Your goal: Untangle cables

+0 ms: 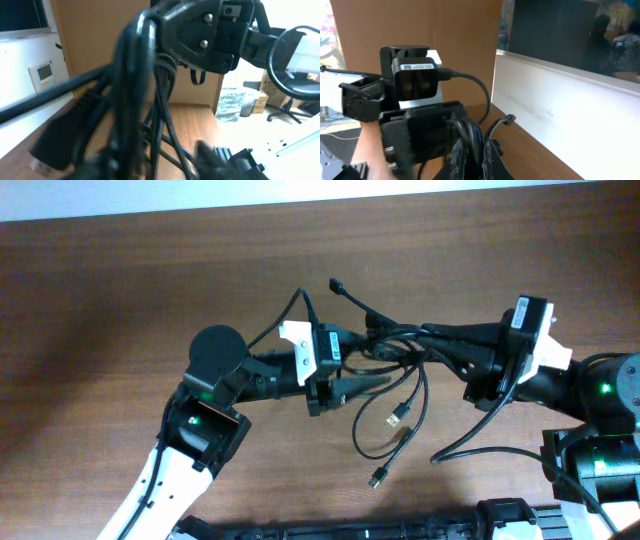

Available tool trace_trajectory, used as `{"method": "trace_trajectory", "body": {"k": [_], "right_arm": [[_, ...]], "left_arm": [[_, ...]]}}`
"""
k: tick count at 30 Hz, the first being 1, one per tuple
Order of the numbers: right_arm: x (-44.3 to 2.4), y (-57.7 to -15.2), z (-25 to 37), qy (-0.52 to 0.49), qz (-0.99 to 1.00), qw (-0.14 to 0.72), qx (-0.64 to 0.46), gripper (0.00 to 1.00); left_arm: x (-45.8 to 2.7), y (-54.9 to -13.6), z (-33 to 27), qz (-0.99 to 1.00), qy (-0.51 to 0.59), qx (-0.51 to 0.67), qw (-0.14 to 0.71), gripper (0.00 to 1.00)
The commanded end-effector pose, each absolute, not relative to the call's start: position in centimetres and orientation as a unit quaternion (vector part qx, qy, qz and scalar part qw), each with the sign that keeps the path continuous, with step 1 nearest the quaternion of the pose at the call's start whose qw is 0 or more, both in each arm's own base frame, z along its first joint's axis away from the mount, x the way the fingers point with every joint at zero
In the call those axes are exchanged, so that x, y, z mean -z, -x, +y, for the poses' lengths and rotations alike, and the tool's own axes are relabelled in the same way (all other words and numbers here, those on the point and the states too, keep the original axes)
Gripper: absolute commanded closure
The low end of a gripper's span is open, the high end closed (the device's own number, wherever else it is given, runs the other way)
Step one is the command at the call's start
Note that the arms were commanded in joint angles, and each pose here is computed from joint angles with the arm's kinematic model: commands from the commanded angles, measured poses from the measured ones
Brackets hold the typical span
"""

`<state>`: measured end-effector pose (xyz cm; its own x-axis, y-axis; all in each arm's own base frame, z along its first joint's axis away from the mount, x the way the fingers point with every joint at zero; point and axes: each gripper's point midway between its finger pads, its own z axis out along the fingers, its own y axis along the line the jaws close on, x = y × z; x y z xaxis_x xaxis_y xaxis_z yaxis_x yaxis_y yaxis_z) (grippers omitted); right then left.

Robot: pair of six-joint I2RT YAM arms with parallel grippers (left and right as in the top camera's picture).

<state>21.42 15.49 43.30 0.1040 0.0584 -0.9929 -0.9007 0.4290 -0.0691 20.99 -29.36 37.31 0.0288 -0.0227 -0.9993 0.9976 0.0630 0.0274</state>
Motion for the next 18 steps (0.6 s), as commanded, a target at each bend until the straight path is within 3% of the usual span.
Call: {"method": "trace_trajectory", "body": {"k": [1, 6, 9, 12, 15, 18], "right_arm": [[-43.9, -21.1, 15.5, 0.382, 0.551, 0.640, -0.376, 0.96], [-43.4, -21.2, 15.5, 0.376, 0.561, 0.631, -0.382, 0.93], [-43.4, -21.2, 15.5, 0.376, 0.561, 0.631, -0.382, 0.76], [-43.3, -21.2, 15.5, 0.373, 0.564, 0.630, -0.382, 0.47], [-42.8, -22.3, 15.0, 0.345, 0.587, 0.630, -0.375, 0.32], [-41.8, -23.3, 14.4, 0.322, 0.611, 0.629, -0.357, 0.25]], "left_arm": [[-37.7, -20.4, -29.5, 0.490, -0.493, 0.489, 0.526, 0.99], [-37.7, -20.6, -29.5, 0.493, -0.491, 0.487, 0.528, 1.00], [-37.7, -21.0, -29.5, 0.500, -0.484, 0.481, 0.533, 1.00], [-37.3, -21.7, -29.3, 0.517, -0.472, 0.473, 0.534, 1.00], [-36.4, -22.8, -28.9, 0.549, -0.453, 0.464, 0.528, 1.00], [-35.6, -23.9, -28.1, 0.580, -0.429, 0.461, 0.516, 1.00]]}}
